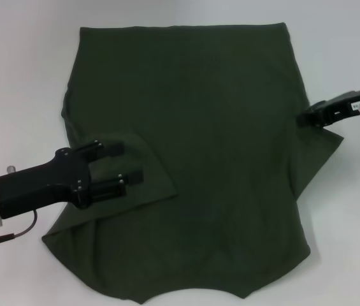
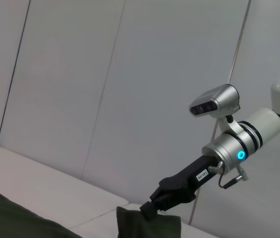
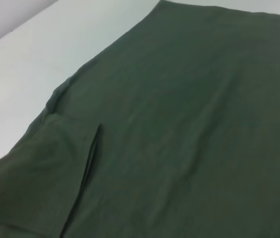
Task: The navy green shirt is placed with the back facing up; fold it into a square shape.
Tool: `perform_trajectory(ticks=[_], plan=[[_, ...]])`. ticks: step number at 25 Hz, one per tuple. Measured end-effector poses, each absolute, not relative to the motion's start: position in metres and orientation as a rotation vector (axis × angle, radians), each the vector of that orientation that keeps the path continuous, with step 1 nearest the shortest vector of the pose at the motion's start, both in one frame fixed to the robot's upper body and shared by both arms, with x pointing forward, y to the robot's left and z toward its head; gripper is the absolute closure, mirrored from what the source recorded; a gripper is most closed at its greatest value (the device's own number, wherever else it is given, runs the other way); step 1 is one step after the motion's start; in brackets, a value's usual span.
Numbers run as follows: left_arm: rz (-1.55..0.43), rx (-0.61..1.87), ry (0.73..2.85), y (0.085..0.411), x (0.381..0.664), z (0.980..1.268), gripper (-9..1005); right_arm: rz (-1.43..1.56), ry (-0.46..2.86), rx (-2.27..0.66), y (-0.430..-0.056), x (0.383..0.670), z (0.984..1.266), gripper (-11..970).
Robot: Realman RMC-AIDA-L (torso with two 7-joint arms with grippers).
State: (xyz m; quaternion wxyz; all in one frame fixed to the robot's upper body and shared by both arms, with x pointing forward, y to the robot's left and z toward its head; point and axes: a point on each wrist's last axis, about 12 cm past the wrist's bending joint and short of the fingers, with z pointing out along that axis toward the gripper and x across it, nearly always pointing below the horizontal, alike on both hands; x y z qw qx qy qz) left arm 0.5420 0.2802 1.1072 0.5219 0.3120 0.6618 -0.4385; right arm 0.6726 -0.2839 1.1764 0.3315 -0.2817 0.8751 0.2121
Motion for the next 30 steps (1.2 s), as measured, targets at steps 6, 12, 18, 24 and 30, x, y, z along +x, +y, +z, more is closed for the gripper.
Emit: perform_trajectory(ticks=[6,12,18,24,30], plan=[[-1.052,0.735,1.594,0.283,0.541,1.108,179,0.514,2.245,-0.818,-0.277,0.677,1.187,939],[-1.060,0.732,1.594,0.285,0.538,1.107,179,0.520,2.242,-0.899,-0.274,0.672,1.190,939],[-1.063,0.727,1.597,0.286,0.537,1.106,179,0.556,2.259,-0.808,-0.303,0.659,1.185,939],[-1.070,0.721,1.603,0.286,0.537,1.107,179,0.533,2.247,-0.741,-0.331,0.652,1.189,939],[-1.075,0.718,1.604,0.285,0.537,1.107,180,0.498,2.237,-0.701,-0.351,0.647,1.190,939]])
